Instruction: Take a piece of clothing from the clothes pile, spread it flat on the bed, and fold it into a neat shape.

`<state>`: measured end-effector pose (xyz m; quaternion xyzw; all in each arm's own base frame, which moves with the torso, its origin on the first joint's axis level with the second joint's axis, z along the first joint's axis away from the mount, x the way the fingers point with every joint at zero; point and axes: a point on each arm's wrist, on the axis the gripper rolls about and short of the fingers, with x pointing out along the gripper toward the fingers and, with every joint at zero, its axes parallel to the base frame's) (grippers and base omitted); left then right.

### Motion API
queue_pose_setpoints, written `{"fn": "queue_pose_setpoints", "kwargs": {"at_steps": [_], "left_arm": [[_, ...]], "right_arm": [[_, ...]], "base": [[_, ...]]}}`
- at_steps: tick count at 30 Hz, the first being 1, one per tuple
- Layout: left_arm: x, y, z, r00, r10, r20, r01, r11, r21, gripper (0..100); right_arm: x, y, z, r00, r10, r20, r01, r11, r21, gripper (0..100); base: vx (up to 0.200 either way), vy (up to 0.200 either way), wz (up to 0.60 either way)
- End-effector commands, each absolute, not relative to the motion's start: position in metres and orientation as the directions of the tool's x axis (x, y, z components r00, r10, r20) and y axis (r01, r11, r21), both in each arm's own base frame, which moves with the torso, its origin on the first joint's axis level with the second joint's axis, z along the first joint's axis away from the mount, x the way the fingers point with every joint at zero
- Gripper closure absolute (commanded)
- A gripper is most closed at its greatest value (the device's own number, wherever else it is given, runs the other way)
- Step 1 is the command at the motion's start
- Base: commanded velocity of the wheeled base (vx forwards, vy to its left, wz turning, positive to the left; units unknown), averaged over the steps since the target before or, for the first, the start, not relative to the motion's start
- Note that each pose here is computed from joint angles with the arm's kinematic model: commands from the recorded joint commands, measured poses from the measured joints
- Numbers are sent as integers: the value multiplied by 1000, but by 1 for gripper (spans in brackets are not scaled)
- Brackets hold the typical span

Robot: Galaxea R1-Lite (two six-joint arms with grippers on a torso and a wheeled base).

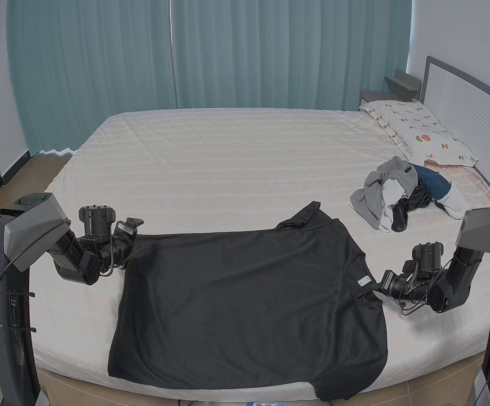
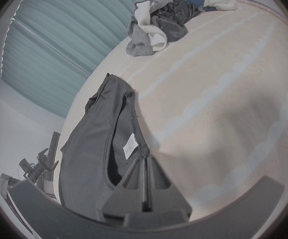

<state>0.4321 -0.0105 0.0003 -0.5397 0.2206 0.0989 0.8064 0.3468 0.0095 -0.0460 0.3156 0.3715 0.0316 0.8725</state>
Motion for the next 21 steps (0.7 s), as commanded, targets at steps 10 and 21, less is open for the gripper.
{"fn": "queue_pose_setpoints", "kwargs": {"at_steps": [10,21], "left_arm": [[432,-11,0,881,-82,-465,-399,398,-826,0],[412,-13,14,876,-78,-476,-398,440,-805,0]], "right_arm": [[343,4,-44,723,276,-633,173,816,552,0],[355,3,9,821,273,-501,83,811,578,0]], "base": [[0,0,0],[0,0,0]]}}
